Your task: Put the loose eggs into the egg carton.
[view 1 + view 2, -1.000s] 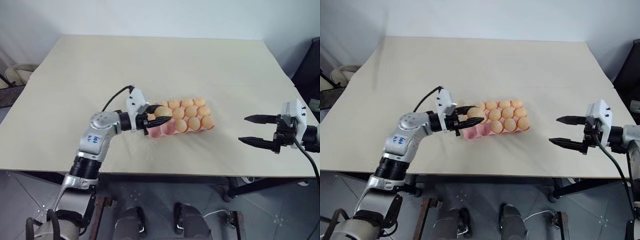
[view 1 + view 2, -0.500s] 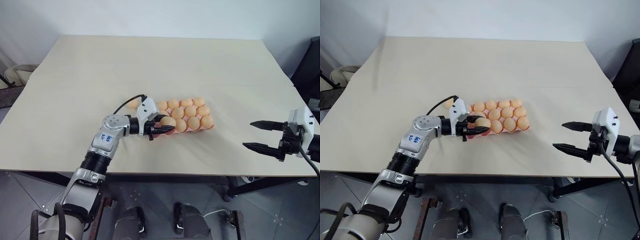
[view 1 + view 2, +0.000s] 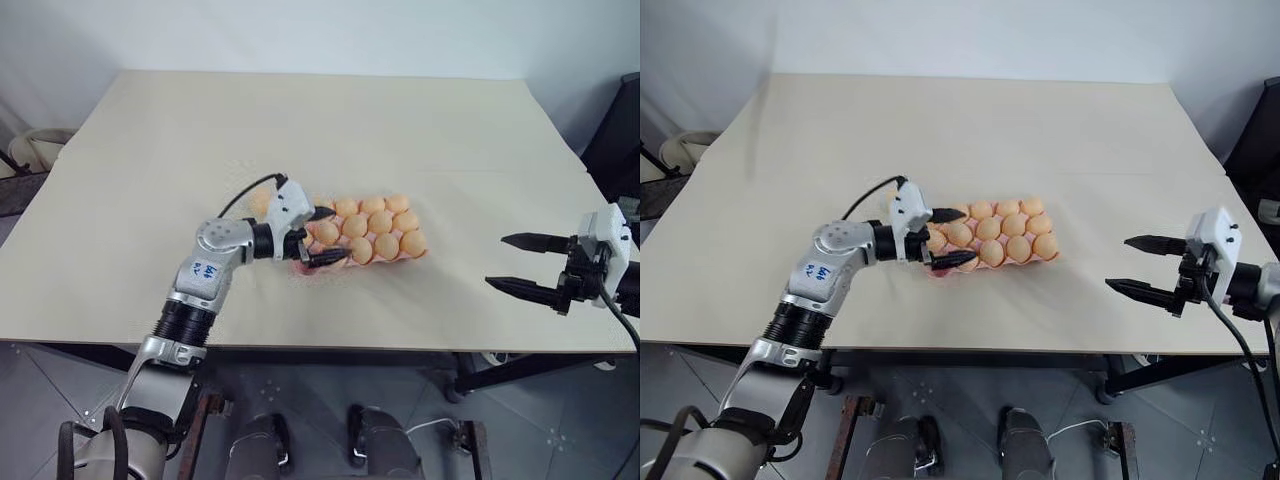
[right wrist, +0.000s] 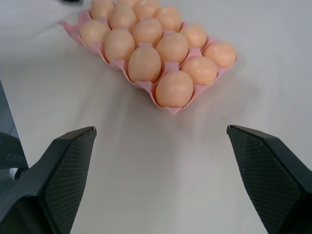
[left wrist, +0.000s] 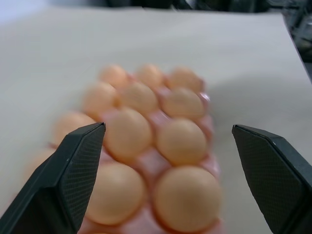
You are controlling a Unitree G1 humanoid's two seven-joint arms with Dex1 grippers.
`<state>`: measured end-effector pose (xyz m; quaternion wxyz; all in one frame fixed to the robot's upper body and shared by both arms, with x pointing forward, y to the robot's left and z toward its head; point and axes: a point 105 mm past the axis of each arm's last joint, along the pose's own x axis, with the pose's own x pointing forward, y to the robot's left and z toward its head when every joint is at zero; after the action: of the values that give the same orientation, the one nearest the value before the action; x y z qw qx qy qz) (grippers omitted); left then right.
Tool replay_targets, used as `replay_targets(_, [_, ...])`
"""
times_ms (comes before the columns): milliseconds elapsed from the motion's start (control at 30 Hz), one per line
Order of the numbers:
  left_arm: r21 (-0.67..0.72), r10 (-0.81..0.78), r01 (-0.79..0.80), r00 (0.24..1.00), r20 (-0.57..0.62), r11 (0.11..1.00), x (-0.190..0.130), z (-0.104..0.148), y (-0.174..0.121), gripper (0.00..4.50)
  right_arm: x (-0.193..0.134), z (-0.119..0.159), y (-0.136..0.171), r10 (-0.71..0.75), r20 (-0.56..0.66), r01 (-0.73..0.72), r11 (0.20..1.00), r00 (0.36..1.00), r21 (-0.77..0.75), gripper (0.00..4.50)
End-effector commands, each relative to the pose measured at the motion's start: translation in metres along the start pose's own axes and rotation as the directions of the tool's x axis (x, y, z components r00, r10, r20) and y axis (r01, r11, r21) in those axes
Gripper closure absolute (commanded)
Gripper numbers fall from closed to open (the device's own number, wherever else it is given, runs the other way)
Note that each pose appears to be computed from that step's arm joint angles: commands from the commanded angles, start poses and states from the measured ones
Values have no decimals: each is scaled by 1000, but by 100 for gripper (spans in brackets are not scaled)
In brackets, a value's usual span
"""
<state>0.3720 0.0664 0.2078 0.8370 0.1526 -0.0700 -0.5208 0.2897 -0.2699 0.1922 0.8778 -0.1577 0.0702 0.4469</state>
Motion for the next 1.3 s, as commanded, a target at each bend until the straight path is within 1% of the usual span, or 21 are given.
replay_targets(33, [84,154,-164,981,118,983,-23,37,26,6,-4,11,-3,0,10,1,999,1000,-44,0])
replay_targets(100, [113,271,-290,950,157,950,-44,45,42,6,-3,12,-5,3,10,-3,999,1000,-44,0])
replay_targets(167, [94,397,-418,900,183,904,-66,50,56,6,-2,12,-6,11,8,-11,999,1000,-46,0])
replay_targets(233, [74,480,-499,858,186,863,-85,49,61,6,0,13,-8,18,7,-18,999,1000,-48,0])
replay_targets(367, [49,567,-573,818,98,818,-113,30,45,6,3,14,-10,33,6,-32,998,999,-51,0])
replay_targets(400, [33,602,-605,796,69,796,-121,25,43,6,4,14,-10,36,5,-36,998,999,-52,0])
replay_targets(433, [22,645,-646,763,44,763,-129,19,41,6,5,14,-11,39,5,-38,998,999,-52,0])
replay_targets(500, [-1,737,-737,676,-6,676,-148,9,38,6,5,15,-12,43,5,-42,998,999,-53,0])
replay_targets(533, [-10,760,-760,649,-22,649,-153,6,35,6,5,15,-12,44,5,-43,998,999,-53,0])
replay_targets(600, [-43,788,-789,615,-43,613,-159,-2,20,6,4,14,-12,48,2,-48,998,999,-51,0])
replay_targets(700, [-80,801,-805,593,-88,587,-165,-12,-2,6,3,16,-12,57,10,-56,997,998,-52,0])
replay_targets(800, [-95,809,-818,575,-127,567,-171,-21,-13,6,0,20,-12,72,29,-71,996,997,-58,0])
replay_targets(1033, [-97,825,-839,544,-150,536,-180,-28,-10,6,-5,34,-12,91,109,-85,994,990,-64,0])
replay_targets(1167, [-101,820,-835,551,-157,541,-178,-32,-6,6,-7,43,-13,68,173,-59,997,983,-52,0])
replay_targets(1300, [-111,806,-822,570,-161,559,-172,-36,4,6,-9,43,-10,66,198,-58,997,978,-43,0])
